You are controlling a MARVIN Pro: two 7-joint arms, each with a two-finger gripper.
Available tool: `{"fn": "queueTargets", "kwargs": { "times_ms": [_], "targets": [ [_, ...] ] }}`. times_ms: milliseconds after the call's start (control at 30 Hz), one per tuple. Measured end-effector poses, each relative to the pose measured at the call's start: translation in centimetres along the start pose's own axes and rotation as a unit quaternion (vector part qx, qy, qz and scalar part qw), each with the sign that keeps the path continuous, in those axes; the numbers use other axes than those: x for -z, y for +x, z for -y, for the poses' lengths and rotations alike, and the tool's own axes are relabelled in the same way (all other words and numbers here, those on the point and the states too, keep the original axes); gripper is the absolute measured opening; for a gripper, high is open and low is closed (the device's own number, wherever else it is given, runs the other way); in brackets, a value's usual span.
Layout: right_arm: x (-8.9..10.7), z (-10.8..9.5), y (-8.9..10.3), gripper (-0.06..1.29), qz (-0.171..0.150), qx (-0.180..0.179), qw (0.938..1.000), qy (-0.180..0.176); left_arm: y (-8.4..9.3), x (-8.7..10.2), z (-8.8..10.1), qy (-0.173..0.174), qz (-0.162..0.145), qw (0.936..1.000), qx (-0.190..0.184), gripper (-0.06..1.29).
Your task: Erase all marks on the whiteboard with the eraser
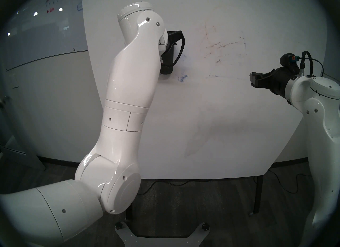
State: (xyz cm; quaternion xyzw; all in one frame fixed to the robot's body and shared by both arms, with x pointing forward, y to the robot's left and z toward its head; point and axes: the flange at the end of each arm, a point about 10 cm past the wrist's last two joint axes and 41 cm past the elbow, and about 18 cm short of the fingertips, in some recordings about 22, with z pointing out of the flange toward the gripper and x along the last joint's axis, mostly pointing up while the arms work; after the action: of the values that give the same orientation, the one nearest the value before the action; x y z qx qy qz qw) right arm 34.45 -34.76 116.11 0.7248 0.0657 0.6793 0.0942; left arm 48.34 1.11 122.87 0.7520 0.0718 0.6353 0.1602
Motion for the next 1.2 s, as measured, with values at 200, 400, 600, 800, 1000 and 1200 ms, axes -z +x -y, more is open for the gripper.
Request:
{"fn": "queueTargets", "kwargs": {
  "times_ms": [200,400,600,800,1000,1200],
  "targets": [
    [0.0,0.0,0.0,1.25,0.000,0.000,1.0000,0.000,0.7,-0.5,-0.3,0.002,0.001,1.0000,-0.004,0.61],
    [0.0,0.0,0.0,1.25,0.000,0.000,1.0000,0.000,1.4,-0.8,-0.6,0.003,0.002,1.0000,-0.008,0.61],
    [0.0,0.0,0.0,1.25,0.000,0.000,1.0000,0.000,1.7,-0.8,-0.8,0.004,0.000,0.9999,-0.011,0.60],
    [0.0,0.0,0.0,1.25,0.000,0.000,1.0000,0.000,1.9,-0.3,-1.3,0.001,-0.009,0.9998,-0.017,0.58],
    [0.0,0.0,0.0,1.25,0.000,0.000,1.0000,0.000,2.0,0.4,-1.9,0.000,-0.023,0.9993,-0.030,0.46],
    [0.0,0.0,0.0,1.25,0.000,0.000,1.0000,0.000,2.3,1.0,-2.2,0.001,-0.036,0.9986,-0.038,0.29]
  ]
}}
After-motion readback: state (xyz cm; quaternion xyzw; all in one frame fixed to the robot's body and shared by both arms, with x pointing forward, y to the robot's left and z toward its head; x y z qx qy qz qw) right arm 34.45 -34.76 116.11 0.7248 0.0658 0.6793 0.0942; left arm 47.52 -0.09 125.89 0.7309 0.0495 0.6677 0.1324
